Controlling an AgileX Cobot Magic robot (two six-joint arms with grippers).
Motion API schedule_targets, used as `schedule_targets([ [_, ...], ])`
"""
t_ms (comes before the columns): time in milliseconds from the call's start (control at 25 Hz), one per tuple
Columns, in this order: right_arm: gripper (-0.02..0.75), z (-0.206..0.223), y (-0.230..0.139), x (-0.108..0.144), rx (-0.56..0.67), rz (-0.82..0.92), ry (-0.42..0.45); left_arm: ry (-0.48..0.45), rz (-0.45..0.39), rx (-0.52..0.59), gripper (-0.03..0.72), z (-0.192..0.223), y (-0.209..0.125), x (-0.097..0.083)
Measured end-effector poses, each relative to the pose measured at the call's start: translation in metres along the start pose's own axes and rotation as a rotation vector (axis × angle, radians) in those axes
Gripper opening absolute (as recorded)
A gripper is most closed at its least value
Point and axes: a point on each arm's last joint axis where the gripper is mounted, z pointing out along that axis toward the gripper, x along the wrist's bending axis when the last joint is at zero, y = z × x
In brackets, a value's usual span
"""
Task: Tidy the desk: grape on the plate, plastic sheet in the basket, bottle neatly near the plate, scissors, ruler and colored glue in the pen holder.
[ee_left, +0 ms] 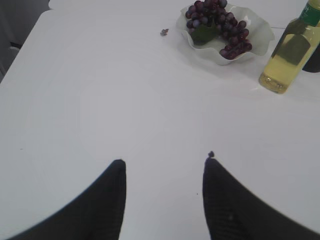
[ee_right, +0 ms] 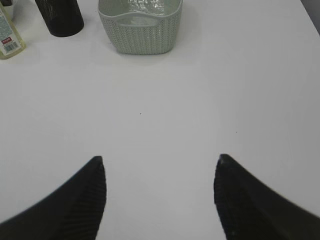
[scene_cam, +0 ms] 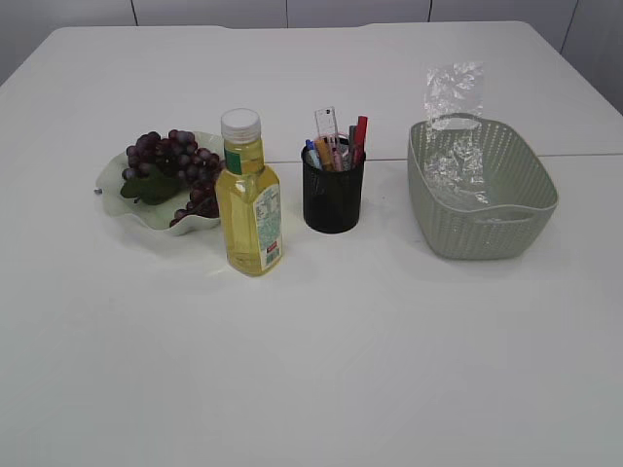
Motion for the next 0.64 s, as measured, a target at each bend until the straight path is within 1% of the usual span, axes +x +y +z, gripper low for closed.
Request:
schedule_targets([
  [280, 0.495, 0.0000, 0.0000, 0.0001, 0.000, -0.022, 0.002, 0.002, 0.007, 0.000, 0.363, 0.0000, 0.0000, 0.0000],
  [400, 0.495, 0.0000, 0.0000, 0.0003, 0.000, -0.021, 0.003, -0.012, 0.034, 0.002, 0.363, 0.0000, -0.0002, -0.0012],
  [520, 0.495, 0.0000, 0.0000, 0.0003, 0.000, -0.021, 0.003, -0.032, 0.082, 0.004, 0.363, 0.0000, -0.0005, -0.0030],
  [640, 0.495, 0.0000, 0.0000, 0.0003, 0.000, -0.021, 0.003, -0.044, 0.099, 0.004, 0.362, 0.0000, -0.0007, -0.0041],
])
